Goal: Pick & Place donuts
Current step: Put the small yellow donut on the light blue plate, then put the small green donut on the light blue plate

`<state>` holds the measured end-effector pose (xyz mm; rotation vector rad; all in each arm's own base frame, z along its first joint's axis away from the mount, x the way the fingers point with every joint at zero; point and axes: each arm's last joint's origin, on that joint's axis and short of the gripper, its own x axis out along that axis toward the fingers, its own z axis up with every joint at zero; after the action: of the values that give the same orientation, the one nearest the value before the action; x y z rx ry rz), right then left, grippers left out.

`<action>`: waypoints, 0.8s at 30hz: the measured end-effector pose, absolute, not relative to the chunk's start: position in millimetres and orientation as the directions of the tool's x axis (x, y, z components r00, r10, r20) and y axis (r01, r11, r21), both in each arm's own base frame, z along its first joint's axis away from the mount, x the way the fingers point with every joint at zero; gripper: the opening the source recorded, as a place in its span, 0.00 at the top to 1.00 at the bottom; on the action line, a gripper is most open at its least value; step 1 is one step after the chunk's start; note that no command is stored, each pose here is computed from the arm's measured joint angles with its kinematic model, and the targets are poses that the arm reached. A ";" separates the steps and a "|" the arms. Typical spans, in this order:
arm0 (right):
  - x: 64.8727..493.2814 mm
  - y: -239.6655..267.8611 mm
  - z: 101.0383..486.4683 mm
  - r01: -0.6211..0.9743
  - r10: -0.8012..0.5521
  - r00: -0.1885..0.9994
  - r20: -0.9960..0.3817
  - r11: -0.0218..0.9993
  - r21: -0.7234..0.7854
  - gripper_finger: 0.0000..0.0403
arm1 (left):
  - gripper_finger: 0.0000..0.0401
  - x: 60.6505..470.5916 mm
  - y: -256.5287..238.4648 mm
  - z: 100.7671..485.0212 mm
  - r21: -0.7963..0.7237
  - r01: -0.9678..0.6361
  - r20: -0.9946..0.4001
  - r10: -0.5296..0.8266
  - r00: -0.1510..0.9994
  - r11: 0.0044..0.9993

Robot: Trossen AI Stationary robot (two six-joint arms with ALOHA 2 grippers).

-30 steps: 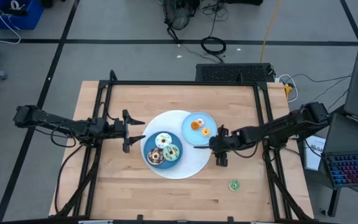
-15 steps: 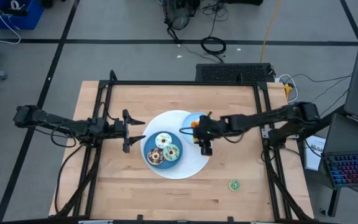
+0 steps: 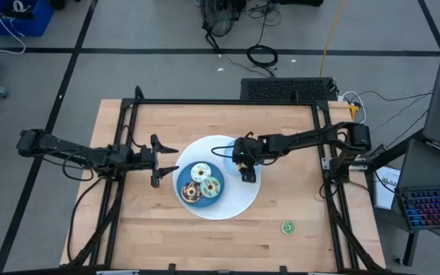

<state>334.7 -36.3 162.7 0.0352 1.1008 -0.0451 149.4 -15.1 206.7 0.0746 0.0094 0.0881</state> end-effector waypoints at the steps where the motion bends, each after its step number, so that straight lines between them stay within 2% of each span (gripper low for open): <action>1: 334.7 -36.3 162.8 0.060 -0.019 0.452 -0.892 0.998 0.009 0.37 | 0.31 149.4 -15.1 206.8 0.075 -0.088 -0.006 0.088 0.996 0.993; 5: 334.5 -36.4 166.2 0.063 -0.022 0.466 -0.885 0.998 0.008 0.25 | 0.30 149.4 -15.2 206.8 0.075 -0.087 -0.005 0.088 0.996 0.993; 9: 328.5 -32.8 175.5 0.082 -0.015 0.456 -0.890 0.996 0.025 0.18 | 0.28 149.3 -15.1 206.9 0.075 -0.088 -0.005 0.089 0.996 0.993; 13: 305.8 -13.5 196.2 0.124 0.124 0.376 -0.918 0.975 0.182 0.17 | 0.29 149.4 -15.1 206.9 0.074 -0.088 -0.005 0.089 0.996 0.993; 16: 284.9 11.0 209.3 0.186 0.212 0.272 -0.939 0.946 0.267 0.17 | 0.31 149.4 -15.2 206.8 0.075 -0.088 -0.005 0.088 0.996 0.993; 20: 260.9 52.2 216.6 0.241 0.152 0.151 -0.977 0.953 0.186 0.17 | 0.32 149.4 -15.1 206.9 0.074 -0.088 -0.005 0.089 0.996 0.993; 24: 245.9 86.4 217.0 0.296 0.136 0.092 -0.986 0.942 0.158 0.17 | 0.31 149.4 -15.1 206.8 0.075 -0.088 -0.005 0.089 0.996 0.993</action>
<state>245.9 86.4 217.0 0.3554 1.4833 -0.1219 149.4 -15.1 206.8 0.0744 0.0083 0.0887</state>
